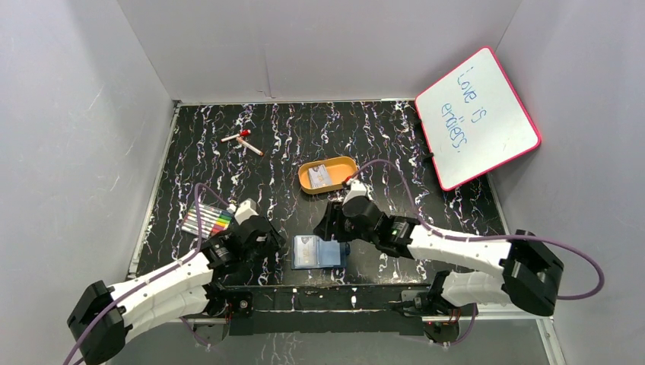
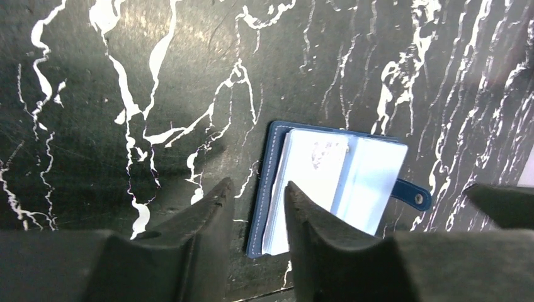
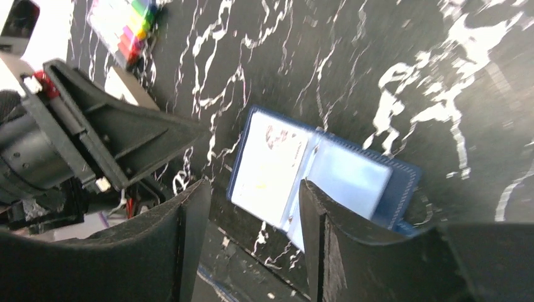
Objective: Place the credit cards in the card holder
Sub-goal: Insert the credit card into the card holder, then pick up the credit card from the storage box.
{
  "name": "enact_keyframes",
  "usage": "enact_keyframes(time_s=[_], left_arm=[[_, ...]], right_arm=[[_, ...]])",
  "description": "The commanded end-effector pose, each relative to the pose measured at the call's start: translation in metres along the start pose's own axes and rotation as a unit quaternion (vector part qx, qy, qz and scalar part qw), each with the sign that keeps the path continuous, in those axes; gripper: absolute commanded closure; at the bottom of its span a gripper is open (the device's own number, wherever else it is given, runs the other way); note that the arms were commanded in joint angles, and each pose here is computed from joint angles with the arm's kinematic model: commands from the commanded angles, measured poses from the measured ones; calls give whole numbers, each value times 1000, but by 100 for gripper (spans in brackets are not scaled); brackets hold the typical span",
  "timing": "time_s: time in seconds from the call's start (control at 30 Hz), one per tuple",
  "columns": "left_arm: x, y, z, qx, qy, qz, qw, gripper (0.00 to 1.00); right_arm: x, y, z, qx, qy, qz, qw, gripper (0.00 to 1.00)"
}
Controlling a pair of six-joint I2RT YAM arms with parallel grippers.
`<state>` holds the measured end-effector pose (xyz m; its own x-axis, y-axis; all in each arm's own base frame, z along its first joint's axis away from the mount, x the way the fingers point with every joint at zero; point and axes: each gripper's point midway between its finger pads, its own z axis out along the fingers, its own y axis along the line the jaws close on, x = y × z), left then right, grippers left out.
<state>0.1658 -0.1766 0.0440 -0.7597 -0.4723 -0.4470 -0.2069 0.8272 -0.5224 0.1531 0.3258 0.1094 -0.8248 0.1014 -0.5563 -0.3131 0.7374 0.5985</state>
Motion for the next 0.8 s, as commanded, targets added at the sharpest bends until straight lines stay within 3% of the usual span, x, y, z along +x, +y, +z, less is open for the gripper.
enact_keyframes(time_s=[0.0,0.13,0.27,0.4,0.57,0.77], left_arm=[[-26,-10,-17,10,-47,26,999,60],[-35,-26,-26,42,-58,48,996,50],[-41,-34,-30,49,-66,62,995,49],[-45,-37,-30,46,-72,68,994,49],[-49,-35,-32,35,-76,72,994,49],[-48,-34,-34,35,-72,81,994,49]], right_arm=[[-49,-9,-21,41,-59,-50,996,40],[-67,-23,-28,49,-78,-57,994,42],[-107,-36,-23,21,-97,-39,994,43],[-165,-38,-8,15,-134,-69,988,41],[-202,-50,36,10,-115,-70,991,39],[-217,-74,78,25,-82,-71,994,32]])
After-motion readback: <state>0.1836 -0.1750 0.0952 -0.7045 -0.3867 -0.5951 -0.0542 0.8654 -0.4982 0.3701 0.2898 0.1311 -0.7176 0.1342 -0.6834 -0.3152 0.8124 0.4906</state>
